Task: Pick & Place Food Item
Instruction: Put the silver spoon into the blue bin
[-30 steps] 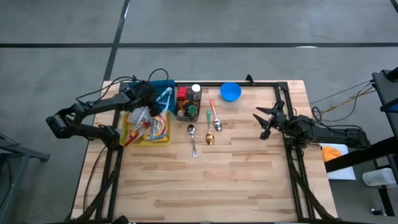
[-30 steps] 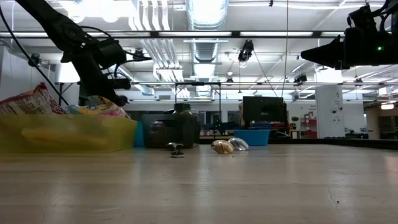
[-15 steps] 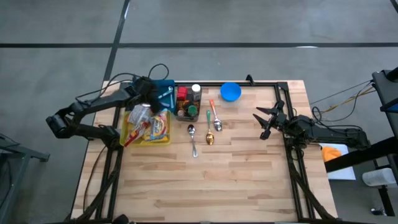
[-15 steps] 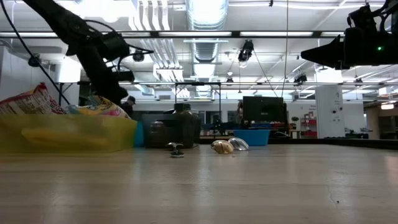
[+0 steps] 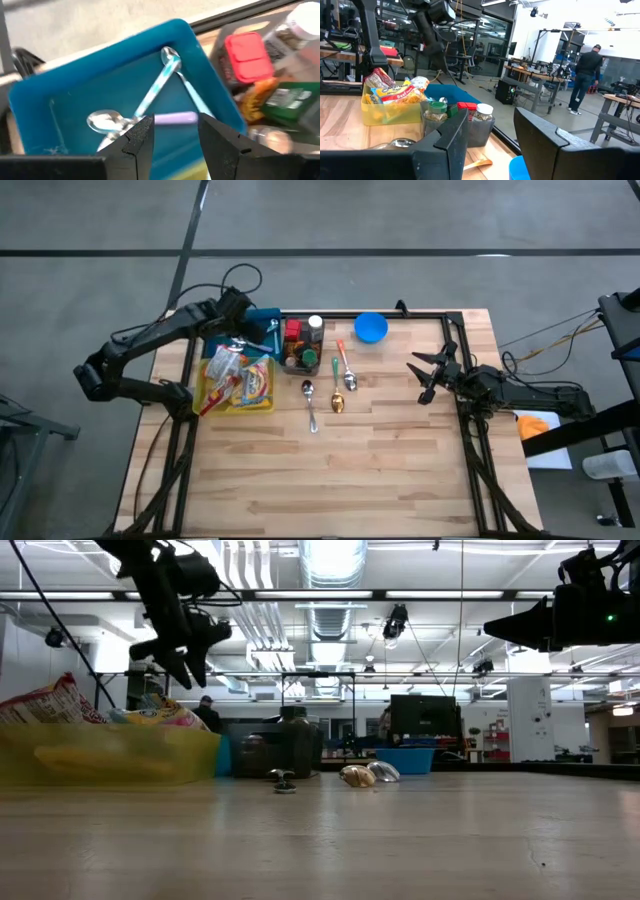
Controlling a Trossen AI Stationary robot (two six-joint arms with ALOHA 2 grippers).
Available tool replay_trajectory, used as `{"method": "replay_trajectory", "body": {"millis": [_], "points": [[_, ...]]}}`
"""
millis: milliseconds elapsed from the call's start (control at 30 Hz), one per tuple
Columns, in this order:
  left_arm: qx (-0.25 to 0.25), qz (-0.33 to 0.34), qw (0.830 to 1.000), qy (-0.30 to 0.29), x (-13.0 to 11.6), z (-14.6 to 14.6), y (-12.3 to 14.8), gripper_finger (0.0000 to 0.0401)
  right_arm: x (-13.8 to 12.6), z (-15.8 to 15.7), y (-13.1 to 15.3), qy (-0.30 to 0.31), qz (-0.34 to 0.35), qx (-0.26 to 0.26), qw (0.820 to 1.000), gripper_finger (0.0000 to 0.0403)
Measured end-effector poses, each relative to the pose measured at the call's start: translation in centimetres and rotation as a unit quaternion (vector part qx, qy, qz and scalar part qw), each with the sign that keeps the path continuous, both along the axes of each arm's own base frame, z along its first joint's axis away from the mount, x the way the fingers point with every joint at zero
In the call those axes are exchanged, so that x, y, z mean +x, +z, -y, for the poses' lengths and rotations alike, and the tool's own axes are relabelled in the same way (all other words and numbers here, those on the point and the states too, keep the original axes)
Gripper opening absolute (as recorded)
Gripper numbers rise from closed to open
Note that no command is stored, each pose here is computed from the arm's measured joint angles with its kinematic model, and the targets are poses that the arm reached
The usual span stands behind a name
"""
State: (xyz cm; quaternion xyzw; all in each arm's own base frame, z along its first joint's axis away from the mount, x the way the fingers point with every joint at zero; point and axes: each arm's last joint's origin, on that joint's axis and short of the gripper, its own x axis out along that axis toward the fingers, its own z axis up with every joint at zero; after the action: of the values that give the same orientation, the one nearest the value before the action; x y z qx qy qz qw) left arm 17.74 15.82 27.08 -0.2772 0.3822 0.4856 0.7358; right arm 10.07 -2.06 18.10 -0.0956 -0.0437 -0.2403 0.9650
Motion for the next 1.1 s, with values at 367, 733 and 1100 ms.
{"method": "replay_trajectory", "body": {"millis": [367,733,1100], "points": [[-0.009,0.06,0.998,-0.001,4.1,5.4,1.7,0.0151,0.0,0.0,0.0,0.0,0.0,0.0,1.0,0.0157],[-0.039,0.083,0.995,0.026,8.0,11.3,-0.4,0.0151,0.0,0.0,0.0,0.0,0.0,0.0,1.0,0.0157],[-0.148,0.087,0.985,0.031,11.9,13.6,-4.1,0.0151,0.0,0.0,0.0,0.0,0.0,0.0,1.0,0.0157]]}}
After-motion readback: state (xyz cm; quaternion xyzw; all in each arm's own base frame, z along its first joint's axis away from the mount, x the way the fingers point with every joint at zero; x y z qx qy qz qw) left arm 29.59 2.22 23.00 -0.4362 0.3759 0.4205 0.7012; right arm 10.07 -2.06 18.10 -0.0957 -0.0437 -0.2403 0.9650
